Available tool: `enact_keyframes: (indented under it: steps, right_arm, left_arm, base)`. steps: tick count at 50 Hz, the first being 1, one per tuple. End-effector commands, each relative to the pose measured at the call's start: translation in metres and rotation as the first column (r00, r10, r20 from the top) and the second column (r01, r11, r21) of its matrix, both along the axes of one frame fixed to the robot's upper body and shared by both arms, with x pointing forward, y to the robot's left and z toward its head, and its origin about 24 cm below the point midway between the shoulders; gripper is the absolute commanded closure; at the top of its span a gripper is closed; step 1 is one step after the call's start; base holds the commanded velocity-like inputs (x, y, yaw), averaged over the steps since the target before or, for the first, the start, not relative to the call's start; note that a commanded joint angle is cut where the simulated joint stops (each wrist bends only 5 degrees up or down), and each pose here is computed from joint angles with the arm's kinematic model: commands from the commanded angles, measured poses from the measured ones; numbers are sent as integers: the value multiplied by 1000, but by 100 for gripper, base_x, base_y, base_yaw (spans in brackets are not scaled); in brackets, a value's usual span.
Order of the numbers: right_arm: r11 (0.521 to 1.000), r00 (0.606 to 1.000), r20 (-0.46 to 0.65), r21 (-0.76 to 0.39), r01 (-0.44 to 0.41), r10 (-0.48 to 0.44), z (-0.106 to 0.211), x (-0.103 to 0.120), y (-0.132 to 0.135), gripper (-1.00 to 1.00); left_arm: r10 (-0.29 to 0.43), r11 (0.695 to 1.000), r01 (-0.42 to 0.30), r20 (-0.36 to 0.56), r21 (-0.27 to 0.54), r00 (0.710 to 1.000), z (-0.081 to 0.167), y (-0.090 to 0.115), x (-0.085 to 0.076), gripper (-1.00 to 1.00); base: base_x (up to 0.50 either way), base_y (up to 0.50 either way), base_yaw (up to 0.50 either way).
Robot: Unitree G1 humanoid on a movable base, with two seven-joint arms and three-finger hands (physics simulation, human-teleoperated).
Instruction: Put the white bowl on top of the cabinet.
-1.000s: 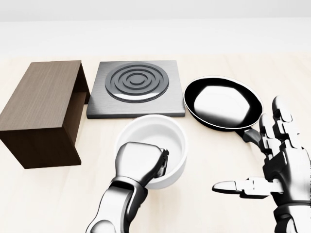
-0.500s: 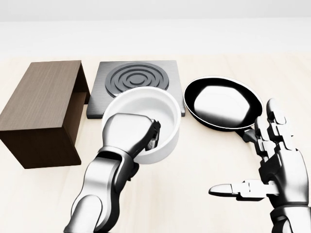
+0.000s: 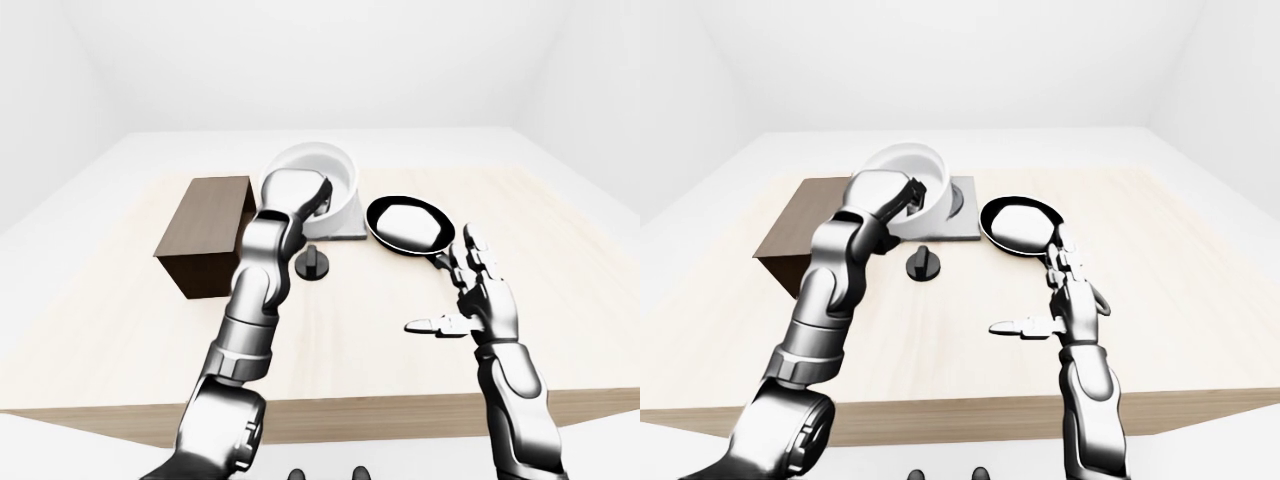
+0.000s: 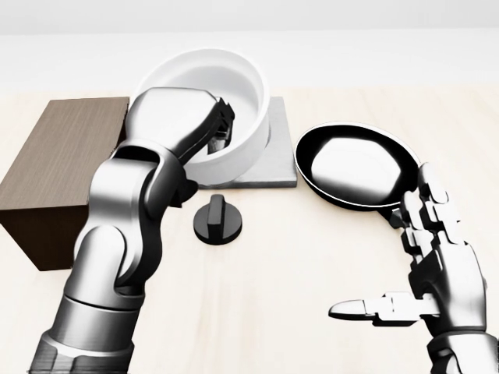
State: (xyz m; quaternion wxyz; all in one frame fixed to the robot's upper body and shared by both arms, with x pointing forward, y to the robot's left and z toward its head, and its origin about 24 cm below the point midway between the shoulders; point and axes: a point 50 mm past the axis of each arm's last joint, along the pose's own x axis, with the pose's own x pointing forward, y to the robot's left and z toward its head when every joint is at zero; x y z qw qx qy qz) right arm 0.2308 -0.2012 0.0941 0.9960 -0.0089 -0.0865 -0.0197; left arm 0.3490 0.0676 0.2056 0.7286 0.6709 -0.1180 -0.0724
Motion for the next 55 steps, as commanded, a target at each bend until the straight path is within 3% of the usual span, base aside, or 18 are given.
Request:
enact_keyframes:
  steps: [1, 9, 12, 24, 40, 55]
  right_arm:
    - [1000, 1000, -9, -5, -5, 5, -2, 1, 2, -100]
    - [1000, 1000, -13, -4, -7, 7, -3, 1, 2, -100]
    - [1000, 1000, -14, -4, -8, 8, -3, 0, 3, -100]
    - [1000, 999, -30, -12, -12, 12, -6, 1, 5, -100]
    - [1000, 999, -34, -14, -12, 12, -7, 1, 5, -100]
    - [1000, 999, -48, -15, -13, 12, -10, 4, 6, -100]
  left_arm:
    - [22, 1000, -19, 158, -19, 987, 57, 12, 12, 100]
    - [51, 999, -47, 207, -23, 977, 83, 28, 11, 100]
    - [86, 996, -80, 238, -37, 968, 97, 43, 15, 100]
    - [144, 989, -131, 272, -64, 951, 111, 71, 18, 100]
    - [225, 973, -198, 274, -123, 935, 99, 109, 22, 100]
    - [356, 923, -300, 239, -241, 903, 75, 159, 34, 100]
  base:
    - [0, 0, 0]
    - [0, 0, 0]
    - [0, 0, 0]
    - [0, 0, 0]
    - [0, 0, 0]
    - [0, 0, 0]
